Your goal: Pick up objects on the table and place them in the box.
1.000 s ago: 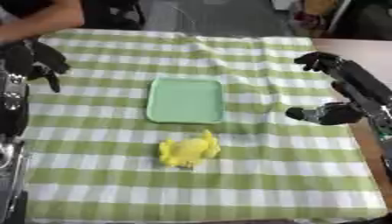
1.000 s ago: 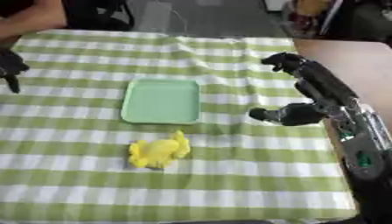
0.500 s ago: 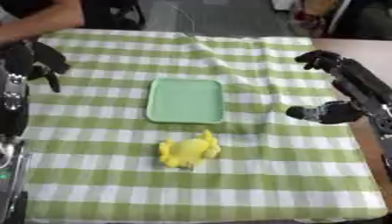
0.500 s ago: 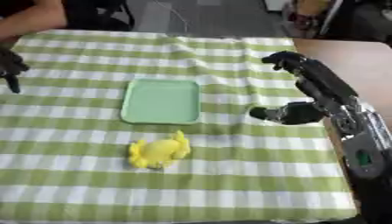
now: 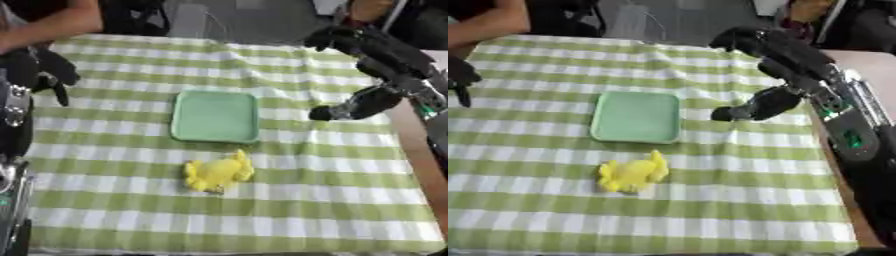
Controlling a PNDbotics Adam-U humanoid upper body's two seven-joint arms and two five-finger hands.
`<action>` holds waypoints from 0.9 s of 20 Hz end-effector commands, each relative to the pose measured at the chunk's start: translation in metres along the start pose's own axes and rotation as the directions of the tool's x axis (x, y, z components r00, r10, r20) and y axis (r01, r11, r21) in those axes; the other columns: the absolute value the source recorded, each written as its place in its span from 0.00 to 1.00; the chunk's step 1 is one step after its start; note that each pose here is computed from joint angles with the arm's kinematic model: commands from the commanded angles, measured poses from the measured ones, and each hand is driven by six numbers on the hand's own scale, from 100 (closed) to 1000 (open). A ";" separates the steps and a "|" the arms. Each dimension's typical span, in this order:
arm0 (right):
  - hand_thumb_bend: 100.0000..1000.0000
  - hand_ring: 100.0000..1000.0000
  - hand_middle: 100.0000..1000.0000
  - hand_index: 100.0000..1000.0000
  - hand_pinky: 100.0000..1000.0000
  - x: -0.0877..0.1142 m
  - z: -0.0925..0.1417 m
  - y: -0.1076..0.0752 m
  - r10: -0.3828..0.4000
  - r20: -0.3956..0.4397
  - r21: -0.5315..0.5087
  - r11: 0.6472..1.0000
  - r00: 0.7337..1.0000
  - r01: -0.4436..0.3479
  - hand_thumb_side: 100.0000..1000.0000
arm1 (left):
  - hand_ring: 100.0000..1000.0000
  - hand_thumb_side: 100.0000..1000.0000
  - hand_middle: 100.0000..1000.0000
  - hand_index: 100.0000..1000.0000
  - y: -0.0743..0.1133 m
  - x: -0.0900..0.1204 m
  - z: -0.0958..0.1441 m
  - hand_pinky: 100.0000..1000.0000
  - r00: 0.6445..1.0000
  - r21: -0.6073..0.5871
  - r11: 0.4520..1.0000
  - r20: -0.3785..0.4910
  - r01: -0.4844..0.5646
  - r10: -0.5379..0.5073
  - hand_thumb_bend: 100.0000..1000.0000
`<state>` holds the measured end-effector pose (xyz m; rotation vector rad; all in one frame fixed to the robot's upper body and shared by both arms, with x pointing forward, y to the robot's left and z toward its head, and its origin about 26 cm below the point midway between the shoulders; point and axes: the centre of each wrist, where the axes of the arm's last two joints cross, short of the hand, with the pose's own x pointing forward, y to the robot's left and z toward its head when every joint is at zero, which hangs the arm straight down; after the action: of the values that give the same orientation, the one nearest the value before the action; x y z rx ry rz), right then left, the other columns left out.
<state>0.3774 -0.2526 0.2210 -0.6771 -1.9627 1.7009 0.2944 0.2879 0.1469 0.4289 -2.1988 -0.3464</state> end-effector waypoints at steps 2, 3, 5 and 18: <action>0.72 0.74 0.83 0.91 0.73 -0.002 -0.008 -0.012 -0.001 0.049 0.034 0.999 0.999 0.000 0.71 | 0.42 1.00 0.44 0.37 0.004 0.004 -0.004 0.15 1.000 -0.011 1.000 0.024 0.011 -0.011 0.56; 0.72 0.74 0.83 0.91 0.73 -0.002 -0.011 -0.012 -0.006 0.055 0.039 0.999 0.998 0.004 0.71 | 0.42 1.00 0.44 0.37 0.004 0.004 -0.004 0.15 1.000 -0.011 1.000 0.025 0.011 -0.010 0.56; 0.72 0.74 0.83 0.91 0.73 -0.001 -0.014 -0.012 -0.012 0.067 0.046 0.999 0.998 0.009 0.71 | 0.42 1.00 0.44 0.37 0.003 0.004 -0.004 0.15 1.000 -0.011 1.000 0.026 0.010 -0.010 0.56; 0.74 0.70 0.82 0.91 0.69 0.010 -0.041 -0.007 -0.044 0.145 0.070 0.997 0.988 0.034 0.68 | 0.42 1.00 0.44 0.37 0.002 0.005 -0.004 0.15 1.000 -0.015 1.000 0.028 0.005 -0.004 0.56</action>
<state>0.3943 -0.2187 0.2225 -0.4892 -1.9679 1.8214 0.2945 0.2864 0.1466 0.4188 -2.2001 -0.3517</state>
